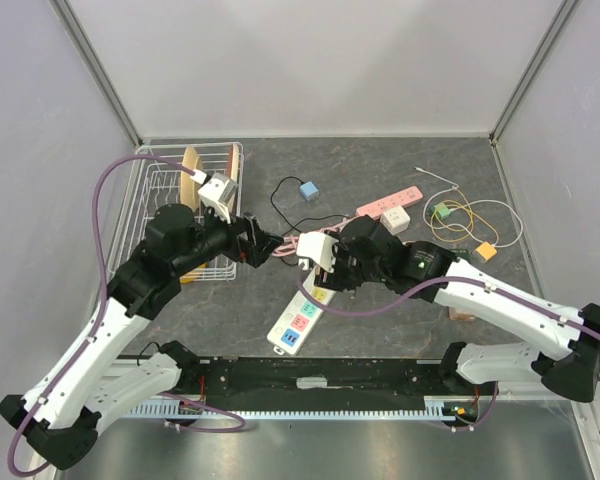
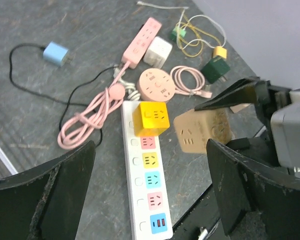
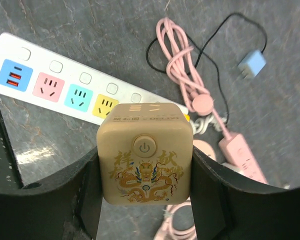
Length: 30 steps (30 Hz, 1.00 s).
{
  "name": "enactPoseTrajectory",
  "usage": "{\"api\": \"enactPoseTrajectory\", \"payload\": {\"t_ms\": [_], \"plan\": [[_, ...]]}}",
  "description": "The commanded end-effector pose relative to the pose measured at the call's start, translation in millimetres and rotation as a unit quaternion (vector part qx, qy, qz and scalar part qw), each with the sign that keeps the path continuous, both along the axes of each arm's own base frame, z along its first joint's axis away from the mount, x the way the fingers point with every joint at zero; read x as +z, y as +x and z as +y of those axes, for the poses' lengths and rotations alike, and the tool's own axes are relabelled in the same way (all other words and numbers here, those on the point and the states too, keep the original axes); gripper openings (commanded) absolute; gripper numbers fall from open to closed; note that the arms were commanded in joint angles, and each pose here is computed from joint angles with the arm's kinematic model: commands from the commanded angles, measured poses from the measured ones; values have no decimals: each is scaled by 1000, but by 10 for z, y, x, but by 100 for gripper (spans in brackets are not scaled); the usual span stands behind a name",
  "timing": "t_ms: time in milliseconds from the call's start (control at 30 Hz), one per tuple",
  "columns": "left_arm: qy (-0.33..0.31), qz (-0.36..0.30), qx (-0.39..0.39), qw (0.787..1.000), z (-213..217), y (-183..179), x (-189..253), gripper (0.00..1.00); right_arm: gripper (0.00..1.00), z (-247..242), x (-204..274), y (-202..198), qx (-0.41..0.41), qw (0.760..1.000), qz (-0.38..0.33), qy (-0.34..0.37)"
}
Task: Insert the plug
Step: Adjust the plug, then insert the plug into the socket.
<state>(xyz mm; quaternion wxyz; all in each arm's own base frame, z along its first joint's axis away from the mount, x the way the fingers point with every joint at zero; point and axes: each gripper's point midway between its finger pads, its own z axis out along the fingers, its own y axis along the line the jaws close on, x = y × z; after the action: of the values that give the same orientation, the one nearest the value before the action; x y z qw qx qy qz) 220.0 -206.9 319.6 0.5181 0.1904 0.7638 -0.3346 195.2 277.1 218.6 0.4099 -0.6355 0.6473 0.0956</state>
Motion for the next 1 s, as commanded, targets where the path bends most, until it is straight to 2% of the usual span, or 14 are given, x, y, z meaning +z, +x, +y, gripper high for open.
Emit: {"api": "enactPoseTrajectory", "payload": {"t_ms": [0,233,500,967], "plan": [[-21,52,75,996,115,111,-284,97,0,133,-18,36,-71,992,85,60],[-4,101,78,992,172,-24,-768,92,0,168,-311,-19,-121,975,172,67],[27,118,82,989,280,-132,-1203,94,0,213,-606,-21,-165,954,241,62],[17,80,63,995,277,-166,-1572,94,0,283,-946,44,-200,942,266,39]]}}
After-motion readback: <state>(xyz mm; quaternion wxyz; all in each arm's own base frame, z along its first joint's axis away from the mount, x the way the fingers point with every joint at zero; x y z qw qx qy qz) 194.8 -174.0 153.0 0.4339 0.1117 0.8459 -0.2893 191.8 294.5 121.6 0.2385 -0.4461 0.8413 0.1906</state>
